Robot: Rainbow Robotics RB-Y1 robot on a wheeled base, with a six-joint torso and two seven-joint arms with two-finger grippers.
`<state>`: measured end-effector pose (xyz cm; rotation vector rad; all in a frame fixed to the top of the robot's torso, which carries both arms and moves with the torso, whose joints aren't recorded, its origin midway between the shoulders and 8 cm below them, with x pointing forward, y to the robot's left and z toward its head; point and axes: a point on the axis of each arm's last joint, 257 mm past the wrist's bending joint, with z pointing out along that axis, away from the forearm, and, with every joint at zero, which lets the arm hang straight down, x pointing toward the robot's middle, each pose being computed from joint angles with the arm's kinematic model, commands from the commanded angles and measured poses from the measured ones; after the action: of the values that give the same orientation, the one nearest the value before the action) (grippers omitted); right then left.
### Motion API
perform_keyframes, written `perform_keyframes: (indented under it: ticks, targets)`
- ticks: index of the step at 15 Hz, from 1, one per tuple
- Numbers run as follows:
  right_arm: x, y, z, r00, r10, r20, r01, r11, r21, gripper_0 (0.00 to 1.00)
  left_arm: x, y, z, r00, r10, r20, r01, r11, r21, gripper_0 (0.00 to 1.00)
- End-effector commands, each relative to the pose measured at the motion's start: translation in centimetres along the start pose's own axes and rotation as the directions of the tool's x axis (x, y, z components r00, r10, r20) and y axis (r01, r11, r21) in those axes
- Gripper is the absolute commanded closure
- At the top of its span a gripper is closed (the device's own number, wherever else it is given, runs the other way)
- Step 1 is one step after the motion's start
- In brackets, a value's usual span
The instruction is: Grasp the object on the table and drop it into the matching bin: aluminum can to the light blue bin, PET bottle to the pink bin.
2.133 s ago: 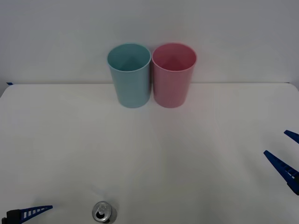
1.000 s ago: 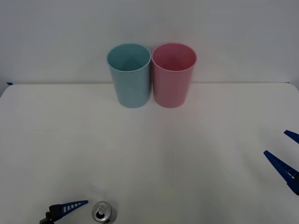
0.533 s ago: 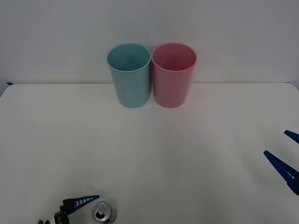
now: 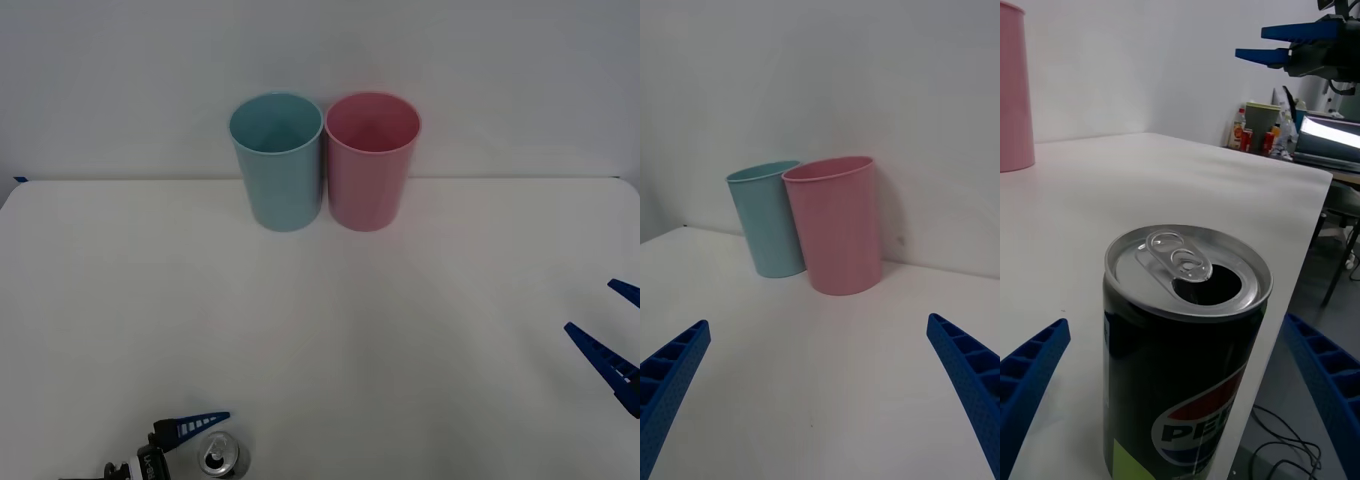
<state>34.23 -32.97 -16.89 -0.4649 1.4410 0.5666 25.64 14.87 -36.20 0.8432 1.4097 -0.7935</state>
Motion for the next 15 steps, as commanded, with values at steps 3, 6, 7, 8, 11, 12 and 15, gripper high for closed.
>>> perform_keyframes:
  ticks: [3,6,7,8,11,12,15]
  targets:
    - [0.0,0.0,0.0,1.000,0.000,0.000,0.000,1.0000,0.000,0.00,0.0,0.0,0.1,0.9999,0.017,0.000,-0.017,0.9999,0.002,1.00]
    - [0.0,0.0,0.0,1.000,0.000,0.000,0.000,1.0000,0.000,0.00,0.0,0.0,0.0,0.9998,0.021,0.000,-0.021,0.9998,0.002,1.00]
    - [0.0,0.0,0.0,1.000,0.000,0.000,0.000,1.0000,0.000,0.00,0.0,0.0,0.0,0.9997,0.023,0.000,-0.023,0.9997,0.002,1.00]
    - [0.0,0.0,0.0,1.000,0.000,0.000,0.000,1.0000,0.000,0.00,0.0,0.0,0.0,0.9998,0.022,-0.001,-0.022,0.9998,0.001,1.00]
    - [0.0,0.0,0.0,1.000,0.000,0.000,0.000,1.0000,0.000,0.00,-0.3,0.5,-0.5,0.9996,0.027,-0.001,-0.027,0.9996,-0.002,1.00]
    - [0.0,0.0,0.0,1.000,0.000,0.000,0.000,1.0000,0.000,0.00,-0.4,0.7,-0.8,0.9996,0.028,0.000,-0.028,0.9996,-0.004,1.00]
    - [0.0,0.0,0.0,1.000,0.000,0.000,0.000,1.0000,0.000,0.00,-1.2,1.1,-2.2,0.9996,0.027,0.002,-0.027,0.9996,-0.003,1.00]
